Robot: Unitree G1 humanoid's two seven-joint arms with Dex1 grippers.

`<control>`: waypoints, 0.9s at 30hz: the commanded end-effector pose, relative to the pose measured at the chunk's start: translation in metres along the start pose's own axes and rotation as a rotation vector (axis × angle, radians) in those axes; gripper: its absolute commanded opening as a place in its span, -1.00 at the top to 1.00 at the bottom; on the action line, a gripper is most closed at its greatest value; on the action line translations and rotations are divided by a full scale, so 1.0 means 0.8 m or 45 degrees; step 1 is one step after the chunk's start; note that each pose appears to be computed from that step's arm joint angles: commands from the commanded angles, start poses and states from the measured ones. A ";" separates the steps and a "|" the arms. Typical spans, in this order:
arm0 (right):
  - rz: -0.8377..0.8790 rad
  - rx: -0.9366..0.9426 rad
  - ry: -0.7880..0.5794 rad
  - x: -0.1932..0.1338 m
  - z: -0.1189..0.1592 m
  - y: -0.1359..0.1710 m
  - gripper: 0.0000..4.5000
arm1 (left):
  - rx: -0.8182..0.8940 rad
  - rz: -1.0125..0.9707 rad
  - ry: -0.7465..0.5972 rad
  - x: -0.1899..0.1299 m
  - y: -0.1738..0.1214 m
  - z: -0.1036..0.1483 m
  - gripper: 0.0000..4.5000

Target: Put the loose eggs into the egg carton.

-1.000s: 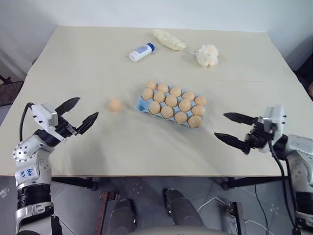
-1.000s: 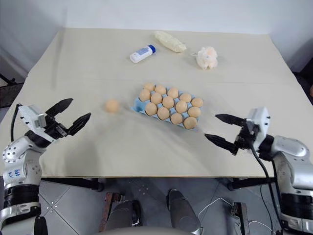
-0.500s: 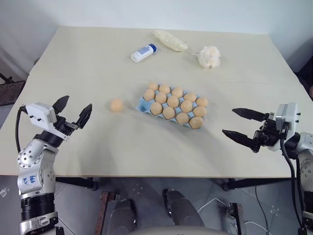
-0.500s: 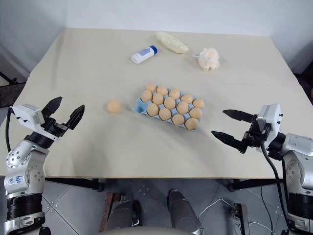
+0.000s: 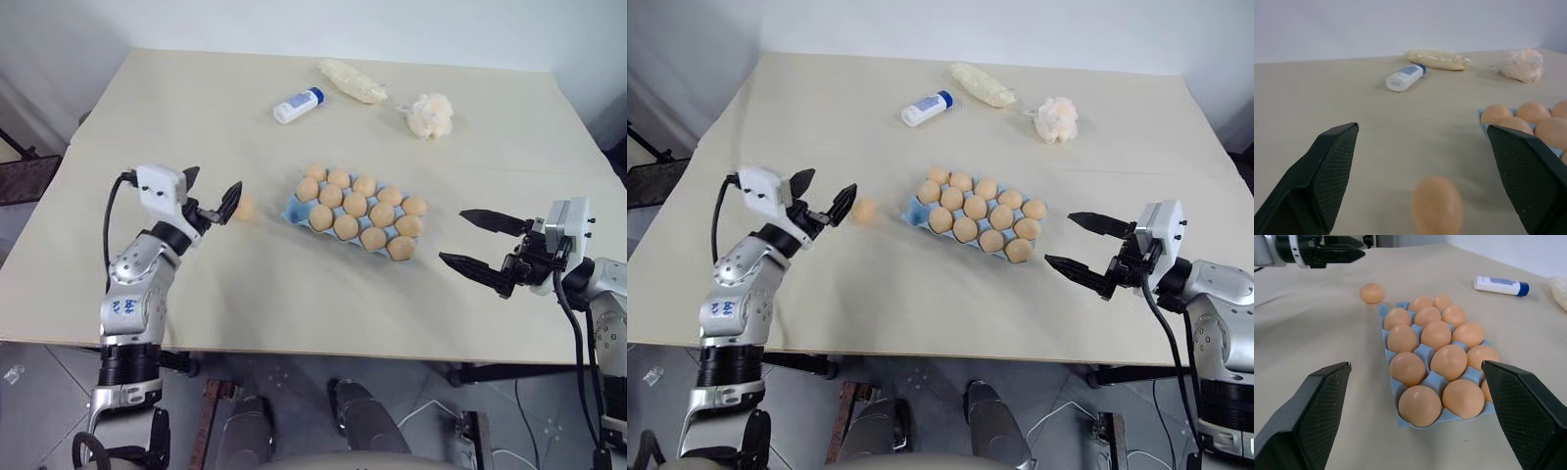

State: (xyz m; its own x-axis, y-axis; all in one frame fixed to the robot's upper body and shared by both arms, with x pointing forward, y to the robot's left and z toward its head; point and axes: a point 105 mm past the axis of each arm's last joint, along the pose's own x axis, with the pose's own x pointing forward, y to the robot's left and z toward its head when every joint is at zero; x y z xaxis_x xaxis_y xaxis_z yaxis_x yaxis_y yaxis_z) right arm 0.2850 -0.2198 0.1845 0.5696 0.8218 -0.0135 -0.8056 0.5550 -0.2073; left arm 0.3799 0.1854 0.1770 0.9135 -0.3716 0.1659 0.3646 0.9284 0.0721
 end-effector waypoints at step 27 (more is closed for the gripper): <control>-0.040 -0.040 -0.049 -0.012 0.010 0.005 -1.00 | 0.086 -0.169 0.258 0.045 -0.008 -0.036 0.25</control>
State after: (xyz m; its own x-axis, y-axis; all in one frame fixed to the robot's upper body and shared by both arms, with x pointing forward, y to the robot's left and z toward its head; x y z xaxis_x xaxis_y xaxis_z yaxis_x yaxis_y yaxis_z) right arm 0.2804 -0.2220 0.1770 0.5926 0.8053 -0.0159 -0.7932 0.5800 -0.1857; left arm 0.4123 0.1671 0.1256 0.8795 -0.4544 -0.1415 0.4692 0.8777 0.0974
